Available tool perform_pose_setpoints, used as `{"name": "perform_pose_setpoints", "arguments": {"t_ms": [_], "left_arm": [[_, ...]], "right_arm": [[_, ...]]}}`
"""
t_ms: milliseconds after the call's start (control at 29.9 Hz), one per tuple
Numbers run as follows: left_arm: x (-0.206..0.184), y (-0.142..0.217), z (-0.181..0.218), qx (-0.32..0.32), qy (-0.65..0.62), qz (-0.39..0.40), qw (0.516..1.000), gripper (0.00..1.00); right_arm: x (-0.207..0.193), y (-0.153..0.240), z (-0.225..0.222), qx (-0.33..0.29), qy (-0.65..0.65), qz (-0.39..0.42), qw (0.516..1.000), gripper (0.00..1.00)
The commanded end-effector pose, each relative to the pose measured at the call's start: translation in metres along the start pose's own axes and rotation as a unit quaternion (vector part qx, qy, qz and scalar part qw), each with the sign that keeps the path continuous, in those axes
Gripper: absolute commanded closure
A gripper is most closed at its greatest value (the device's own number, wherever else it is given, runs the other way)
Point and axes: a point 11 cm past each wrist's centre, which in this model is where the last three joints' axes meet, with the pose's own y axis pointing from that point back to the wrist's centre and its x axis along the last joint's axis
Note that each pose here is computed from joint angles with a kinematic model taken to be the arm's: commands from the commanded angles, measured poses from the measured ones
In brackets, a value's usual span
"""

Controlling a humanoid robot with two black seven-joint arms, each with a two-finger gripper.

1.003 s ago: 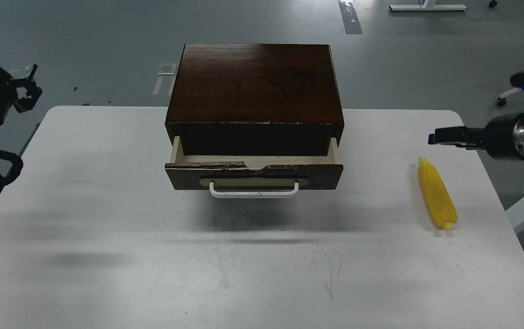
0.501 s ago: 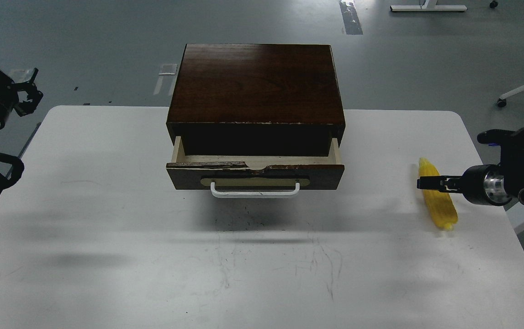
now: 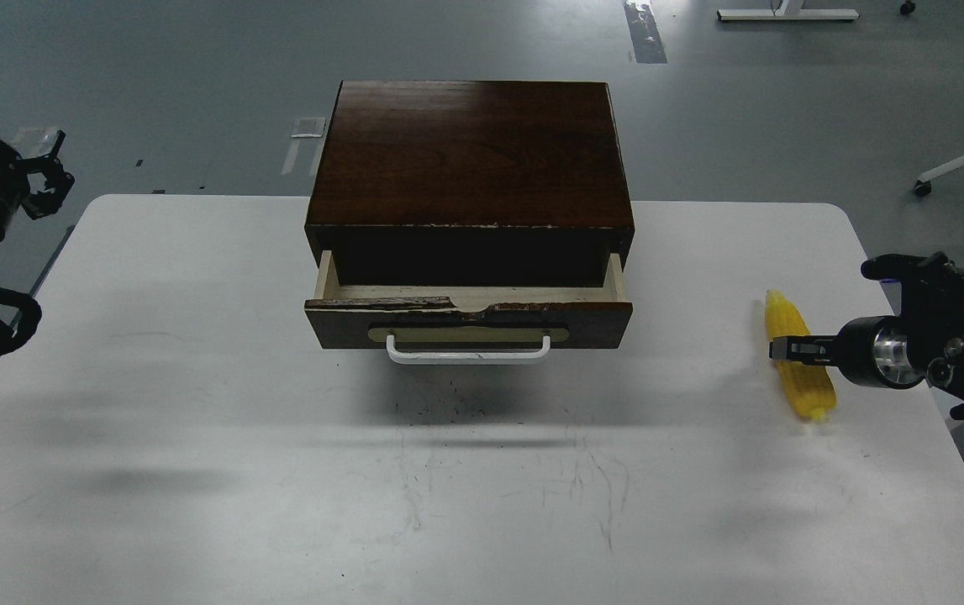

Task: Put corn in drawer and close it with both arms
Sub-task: 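Grasp the yellow corn cob with the right hand, then lift the corn cob and carry it over the open drawer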

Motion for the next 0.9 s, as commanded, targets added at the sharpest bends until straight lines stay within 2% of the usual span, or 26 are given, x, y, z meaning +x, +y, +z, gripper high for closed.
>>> {"name": "perform_pose_setpoints", "arguments": {"t_ms": [0,134,234,368,535,635,869], "left_arm": [[0.002,0.0,0.001,-0.001,-0.001,0.002,1.0,0.02],[0.005,0.001,0.005,0.001,-0.006,0.004,1.0,0.02],[0.006,0.002,0.006,0.001,-0.006,0.005,1.0,0.02],[0.005,0.001,0.005,0.002,-0.006,0.004,1.0,0.02],[0.005,0.001,0.004,0.004,-0.006,0.004,1.0,0.02],[0.003,0.001,0.003,0.004,-0.006,0.002,1.0,0.02],[0.005,-0.001,0.012,-0.003,-0.01,0.003,1.0,0.02]], "right_arm": [[0.015,0.004,-0.009,0.011,0.001,0.015,1.0,0.69],[0.062,0.031,-0.019,0.024,0.009,0.065,0.998,0.72],[0.105,0.066,-0.035,0.044,0.025,0.114,0.992,0.73],[0.163,0.118,-0.091,0.094,0.078,0.181,0.976,0.73],[0.209,0.175,-0.146,0.132,0.128,0.245,0.952,0.73],[0.196,0.174,-0.206,0.176,0.196,0.229,0.937,0.75],[0.153,0.154,-0.303,0.218,0.357,0.205,0.885,0.79]]}}
